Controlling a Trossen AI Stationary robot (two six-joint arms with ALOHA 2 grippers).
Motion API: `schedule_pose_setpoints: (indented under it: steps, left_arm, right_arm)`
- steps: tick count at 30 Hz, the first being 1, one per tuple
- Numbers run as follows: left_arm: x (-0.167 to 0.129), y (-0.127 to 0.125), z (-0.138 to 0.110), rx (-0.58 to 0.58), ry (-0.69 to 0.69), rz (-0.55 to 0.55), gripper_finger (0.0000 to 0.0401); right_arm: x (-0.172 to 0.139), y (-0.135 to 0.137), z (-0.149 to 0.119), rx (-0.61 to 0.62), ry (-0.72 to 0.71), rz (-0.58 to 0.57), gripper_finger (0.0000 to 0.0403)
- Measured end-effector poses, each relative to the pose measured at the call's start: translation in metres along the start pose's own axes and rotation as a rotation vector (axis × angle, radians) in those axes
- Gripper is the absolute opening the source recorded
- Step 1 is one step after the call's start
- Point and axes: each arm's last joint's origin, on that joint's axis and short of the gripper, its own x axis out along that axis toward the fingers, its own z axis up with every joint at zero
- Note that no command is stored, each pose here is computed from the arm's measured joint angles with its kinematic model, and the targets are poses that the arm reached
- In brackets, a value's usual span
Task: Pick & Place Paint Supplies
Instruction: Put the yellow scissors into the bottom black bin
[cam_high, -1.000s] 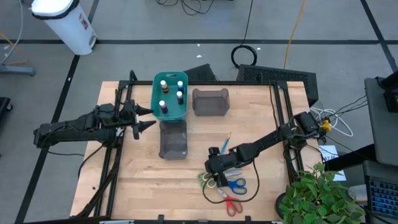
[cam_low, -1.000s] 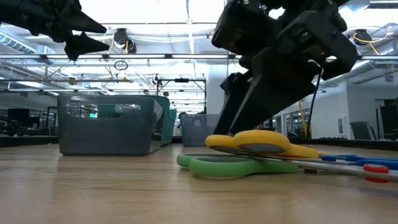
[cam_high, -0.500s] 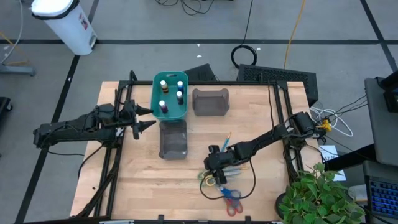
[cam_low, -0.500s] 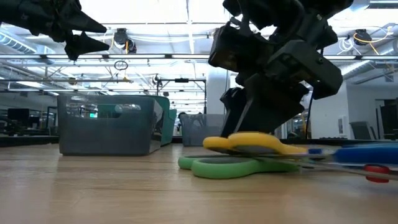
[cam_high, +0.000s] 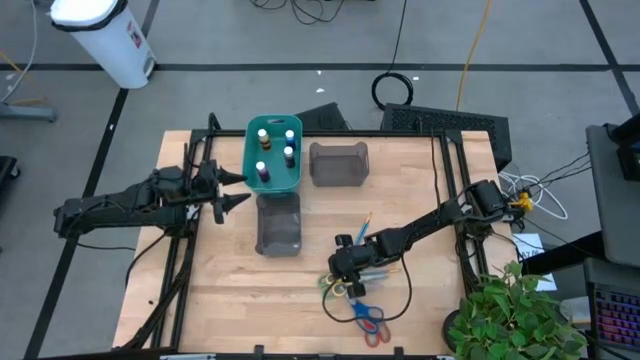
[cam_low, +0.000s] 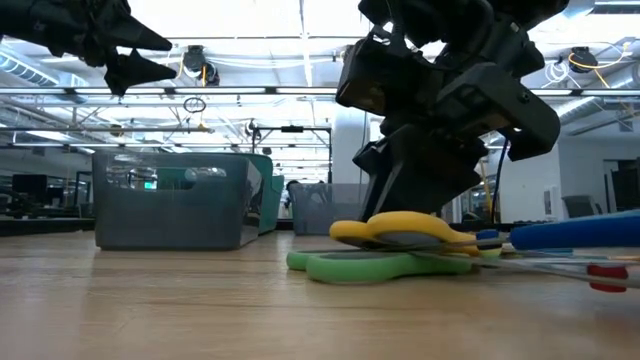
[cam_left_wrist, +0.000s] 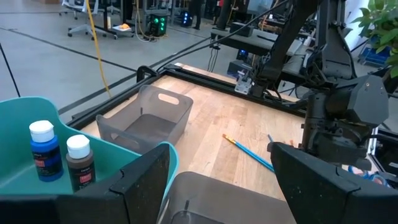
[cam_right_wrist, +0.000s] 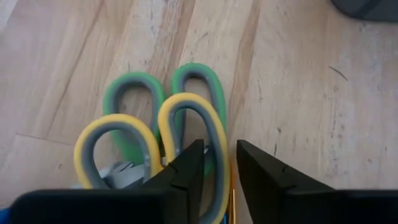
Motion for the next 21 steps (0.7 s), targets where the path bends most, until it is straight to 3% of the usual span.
schedule_pose_setpoints:
  steps: [11,21]
  left_arm:
    - [0.000,0.000,0.000,-0.002,-0.001,0.000,0.0285]
    - [0.000,0.000,0.000,0.000,-0.001,0.000,0.0285]
  right_arm:
    - [-0.001,-0.001,0.000,-0.033,-0.003,-0.002,0.0025]
    - [-0.031,0.001,0.017,-0.051,-0.097,-0.002,0.0019]
